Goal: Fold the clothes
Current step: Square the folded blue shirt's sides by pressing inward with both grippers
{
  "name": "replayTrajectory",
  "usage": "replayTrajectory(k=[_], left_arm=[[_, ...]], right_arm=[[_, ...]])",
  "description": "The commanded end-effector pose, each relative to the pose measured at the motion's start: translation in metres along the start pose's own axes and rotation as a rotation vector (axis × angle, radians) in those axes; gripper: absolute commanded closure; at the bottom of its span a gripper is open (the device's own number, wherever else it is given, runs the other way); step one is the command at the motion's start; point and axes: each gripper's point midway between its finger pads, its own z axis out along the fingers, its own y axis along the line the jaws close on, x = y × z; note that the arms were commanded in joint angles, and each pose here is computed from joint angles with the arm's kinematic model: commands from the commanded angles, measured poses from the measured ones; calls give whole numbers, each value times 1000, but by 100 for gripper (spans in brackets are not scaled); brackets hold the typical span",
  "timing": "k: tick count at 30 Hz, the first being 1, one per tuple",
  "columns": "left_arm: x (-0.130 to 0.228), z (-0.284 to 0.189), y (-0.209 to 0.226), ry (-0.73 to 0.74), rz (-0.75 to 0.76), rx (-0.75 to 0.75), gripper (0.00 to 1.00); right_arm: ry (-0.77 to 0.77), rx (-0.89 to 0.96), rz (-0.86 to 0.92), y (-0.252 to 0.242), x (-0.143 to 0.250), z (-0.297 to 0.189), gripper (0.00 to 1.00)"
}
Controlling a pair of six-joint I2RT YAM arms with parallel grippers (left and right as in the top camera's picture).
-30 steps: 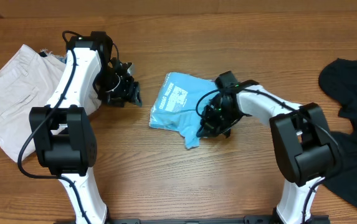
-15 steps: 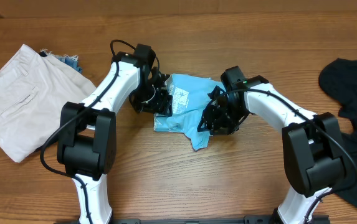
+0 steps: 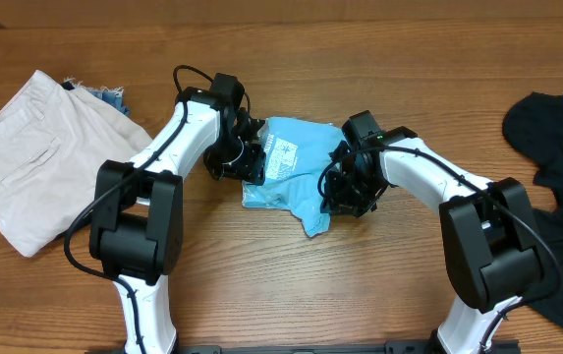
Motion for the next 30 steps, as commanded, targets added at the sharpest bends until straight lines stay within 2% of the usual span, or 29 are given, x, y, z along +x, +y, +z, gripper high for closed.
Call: replayTrajectory(k=[1, 2, 5, 9, 11, 12, 13, 14, 15, 17, 19, 20, 22, 23, 27, 30], left_arm=[[0, -1, 4, -9, -7, -12, 50], [0, -1, 5, -8, -7, -18, 50], [3, -1, 17, 7, -12, -89, 60], [6, -2, 19, 16, -24, -84, 61], [7, -4, 24, 17, -38, -83, 62], [7, -5, 26, 16, -43, -83, 62], [7, -5, 27, 15, -49, -82, 62], [8, -6, 28, 15, -53, -77, 60], [8, -7, 30, 14, -63, -75, 49], [6, -9, 33, 5, -84, -75, 46], [-3, -14, 27, -31, -96, -9, 37], [-11, -17, 13, -68, -99, 100, 29], [-21, -21, -2, -109, -117, 222, 10], [-25, -22, -6, -121, -152, 254, 5], [-29, -13, -15, -114, -275, 268, 0], [-30, 1, -26, -102, -386, 281, 0]], right_arm=[[6, -28, -15, 5, 1, 0, 96], [6, -14, -12, 3, 1, 0, 96], [6, 115, 57, -30, 3, -8, 96], [-21, 309, 141, -81, -1, -33, 96], [-29, 301, 122, -88, -5, -39, 96], [-28, 293, 121, -88, -5, -39, 91], [-28, 290, 124, -88, -5, -40, 80], [-27, 291, 116, -88, -5, -40, 67], [-27, 296, 101, -89, -6, -40, 51], [-31, 297, 109, -91, -7, -41, 47], [-47, 291, 150, -96, -10, -45, 47], [-62, 275, 163, -97, -13, -48, 47], [-102, 231, 186, -99, -21, -57, 46], [-126, 189, 198, -98, -26, -63, 44], [-165, 5, 188, -84, -36, -78, 41], [-159, -82, 124, -70, -36, -79, 49]])
